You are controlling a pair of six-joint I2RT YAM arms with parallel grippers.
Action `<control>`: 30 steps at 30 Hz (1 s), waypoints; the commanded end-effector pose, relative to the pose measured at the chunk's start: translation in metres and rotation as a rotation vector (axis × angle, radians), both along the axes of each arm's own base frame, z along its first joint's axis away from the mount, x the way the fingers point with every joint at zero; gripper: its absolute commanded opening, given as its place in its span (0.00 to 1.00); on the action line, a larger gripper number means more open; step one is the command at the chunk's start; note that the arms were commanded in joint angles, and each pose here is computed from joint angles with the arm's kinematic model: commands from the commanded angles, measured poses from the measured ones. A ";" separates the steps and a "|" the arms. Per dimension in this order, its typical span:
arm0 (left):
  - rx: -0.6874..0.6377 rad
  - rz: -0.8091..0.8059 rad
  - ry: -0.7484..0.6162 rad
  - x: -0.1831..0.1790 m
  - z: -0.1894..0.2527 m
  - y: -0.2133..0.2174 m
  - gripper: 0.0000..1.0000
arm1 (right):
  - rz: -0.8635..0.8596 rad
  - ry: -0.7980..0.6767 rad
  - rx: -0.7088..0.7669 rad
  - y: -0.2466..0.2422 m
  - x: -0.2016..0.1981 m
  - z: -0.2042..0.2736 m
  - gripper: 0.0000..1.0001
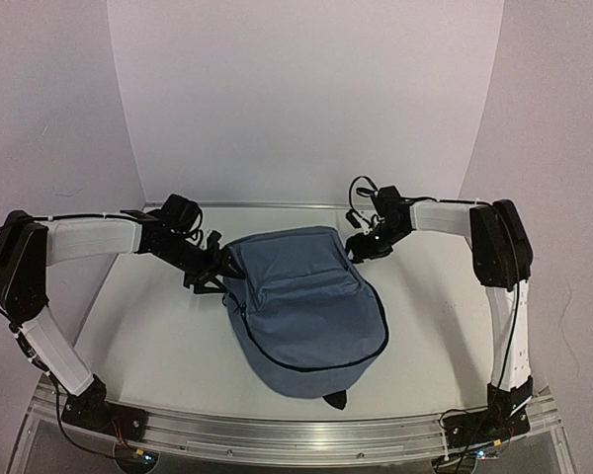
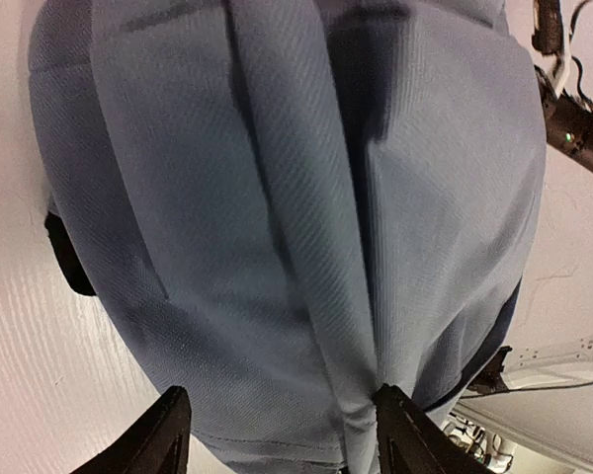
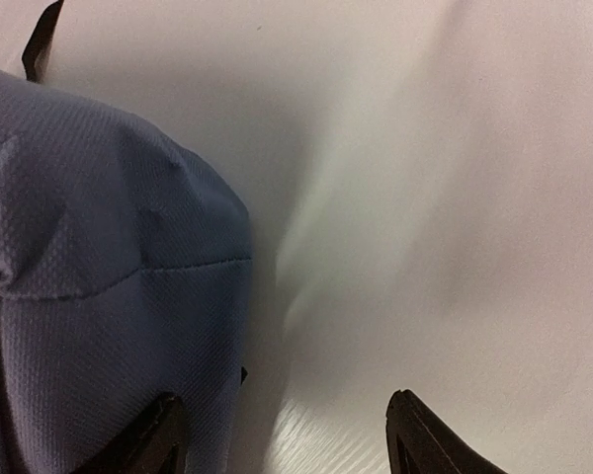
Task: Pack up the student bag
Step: Adjust the student bag at the center of the board, then reset both arms
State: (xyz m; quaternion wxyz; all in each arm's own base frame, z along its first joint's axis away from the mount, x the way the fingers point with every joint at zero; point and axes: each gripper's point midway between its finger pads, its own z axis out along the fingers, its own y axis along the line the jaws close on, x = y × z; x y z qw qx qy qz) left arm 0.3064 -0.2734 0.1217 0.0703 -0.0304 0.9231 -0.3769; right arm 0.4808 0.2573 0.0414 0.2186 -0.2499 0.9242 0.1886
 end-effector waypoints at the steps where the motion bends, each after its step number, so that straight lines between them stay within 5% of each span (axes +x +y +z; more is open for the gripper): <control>1: 0.044 0.087 -0.065 0.018 0.014 0.019 0.66 | 0.048 0.015 0.046 0.021 -0.040 0.036 0.70; 19: -0.005 0.067 -0.104 0.111 0.013 -0.001 0.65 | 0.015 -0.054 -0.014 -0.003 -0.041 0.054 0.78; 26: 0.033 0.162 -0.167 0.110 0.080 0.051 0.99 | -0.068 -0.236 0.036 -0.033 0.000 0.144 0.98; 30: -0.003 0.209 -0.222 0.127 0.136 0.093 1.00 | -0.108 -0.362 0.061 -0.055 0.008 0.203 0.98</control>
